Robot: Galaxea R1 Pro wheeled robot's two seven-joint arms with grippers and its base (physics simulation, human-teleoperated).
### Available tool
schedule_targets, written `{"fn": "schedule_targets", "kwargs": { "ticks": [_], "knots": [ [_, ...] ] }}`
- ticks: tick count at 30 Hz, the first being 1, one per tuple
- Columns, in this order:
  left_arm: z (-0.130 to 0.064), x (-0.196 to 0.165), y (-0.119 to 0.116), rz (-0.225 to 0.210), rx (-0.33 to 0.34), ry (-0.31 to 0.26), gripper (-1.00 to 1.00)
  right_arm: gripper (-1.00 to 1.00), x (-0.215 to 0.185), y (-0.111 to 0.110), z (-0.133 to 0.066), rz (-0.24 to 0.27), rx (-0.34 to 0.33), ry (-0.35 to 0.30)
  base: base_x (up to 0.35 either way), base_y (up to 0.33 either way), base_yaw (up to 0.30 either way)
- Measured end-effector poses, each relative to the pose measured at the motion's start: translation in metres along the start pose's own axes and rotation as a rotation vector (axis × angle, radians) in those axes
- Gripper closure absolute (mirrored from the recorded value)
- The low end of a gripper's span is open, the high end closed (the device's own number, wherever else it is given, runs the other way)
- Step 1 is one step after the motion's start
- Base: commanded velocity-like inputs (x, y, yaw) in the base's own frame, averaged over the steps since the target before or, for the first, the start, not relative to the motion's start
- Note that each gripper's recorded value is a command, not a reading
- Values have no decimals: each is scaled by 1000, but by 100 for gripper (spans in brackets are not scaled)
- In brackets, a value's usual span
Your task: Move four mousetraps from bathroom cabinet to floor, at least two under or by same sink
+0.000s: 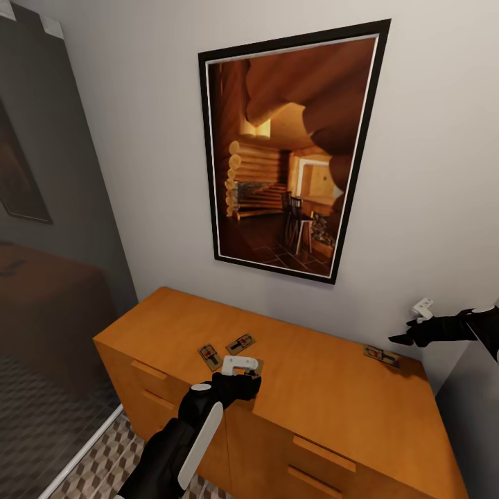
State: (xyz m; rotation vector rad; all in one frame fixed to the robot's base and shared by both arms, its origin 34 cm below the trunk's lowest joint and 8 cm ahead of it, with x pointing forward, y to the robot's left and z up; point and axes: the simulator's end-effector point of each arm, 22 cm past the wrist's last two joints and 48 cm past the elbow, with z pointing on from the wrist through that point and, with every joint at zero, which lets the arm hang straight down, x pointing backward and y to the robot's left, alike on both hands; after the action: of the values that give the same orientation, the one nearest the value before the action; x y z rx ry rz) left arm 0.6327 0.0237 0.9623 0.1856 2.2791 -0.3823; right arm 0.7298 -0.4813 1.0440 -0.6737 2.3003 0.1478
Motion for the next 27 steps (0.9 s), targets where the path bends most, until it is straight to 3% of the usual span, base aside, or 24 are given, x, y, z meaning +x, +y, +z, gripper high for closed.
{"fn": "schedule_targets", "kwargs": {
  "ticks": [18,27],
  "knots": [
    [20,23,7,3,-7,40,100,-100,11,-4,14,-16,6,27,0,0,0],
    [21,21,6,2,-2,35,100,-100,12,-3,17,-16,4,28,0,0,0]
  ]
}}
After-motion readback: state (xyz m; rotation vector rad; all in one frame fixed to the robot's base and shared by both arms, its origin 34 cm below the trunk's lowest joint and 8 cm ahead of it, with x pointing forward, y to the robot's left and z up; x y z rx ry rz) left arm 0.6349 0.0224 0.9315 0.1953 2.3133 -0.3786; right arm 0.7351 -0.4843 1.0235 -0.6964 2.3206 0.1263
